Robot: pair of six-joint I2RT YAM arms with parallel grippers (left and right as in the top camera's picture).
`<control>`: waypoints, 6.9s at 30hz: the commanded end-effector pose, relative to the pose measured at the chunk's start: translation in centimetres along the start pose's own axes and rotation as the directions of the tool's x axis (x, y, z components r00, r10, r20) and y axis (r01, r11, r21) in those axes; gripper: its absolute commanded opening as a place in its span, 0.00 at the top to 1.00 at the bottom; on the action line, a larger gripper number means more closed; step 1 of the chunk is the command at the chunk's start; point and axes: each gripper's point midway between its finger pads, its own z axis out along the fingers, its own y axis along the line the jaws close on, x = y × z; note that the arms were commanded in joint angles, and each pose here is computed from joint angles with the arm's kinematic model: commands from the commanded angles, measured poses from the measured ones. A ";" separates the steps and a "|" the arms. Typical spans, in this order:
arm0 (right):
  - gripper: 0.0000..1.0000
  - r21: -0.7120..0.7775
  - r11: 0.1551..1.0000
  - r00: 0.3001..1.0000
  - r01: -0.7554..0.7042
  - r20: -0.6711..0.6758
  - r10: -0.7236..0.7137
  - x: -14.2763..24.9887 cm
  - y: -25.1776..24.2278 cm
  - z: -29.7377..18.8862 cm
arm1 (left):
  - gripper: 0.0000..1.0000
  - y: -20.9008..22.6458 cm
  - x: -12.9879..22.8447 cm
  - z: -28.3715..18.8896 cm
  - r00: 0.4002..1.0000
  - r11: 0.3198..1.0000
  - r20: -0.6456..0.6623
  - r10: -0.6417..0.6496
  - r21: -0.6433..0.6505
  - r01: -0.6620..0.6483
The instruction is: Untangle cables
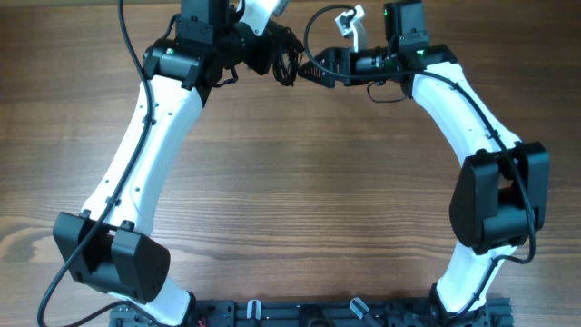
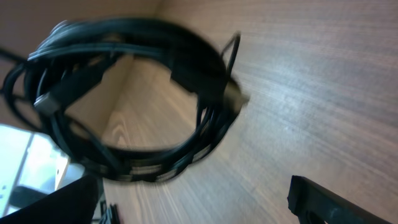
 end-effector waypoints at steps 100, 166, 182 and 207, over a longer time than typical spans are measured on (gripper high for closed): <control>0.96 -0.014 0.981 0.981 -0.194 -0.026 0.193 0.8 -2.2 1.6 | 0.96 -4.7 2.7 1.4 1.000 0.925 -0.028 0.000 0.380 0.010; 0.96 -0.023 0.978 0.978 -0.206 -0.035 0.205 1.0 -2.0 1.6 | 0.96 1.9 3.8 2.2 0.993 0.998 -0.105 -0.057 0.026 0.060; 0.40 0.098 0.948 0.950 -0.303 -0.051 0.309 2.6 -3.9 1.5 | 0.96 -2.4 2.8 2.7 0.991 0.989 -0.105 -0.079 0.114 0.091; 0.59 0.026 0.979 0.979 -0.201 0.022 0.201 -0.2 -2.9 1.7 | 0.96 -1.5 -0.5 -1.1 0.999 0.997 0.005 -0.051 0.057 0.051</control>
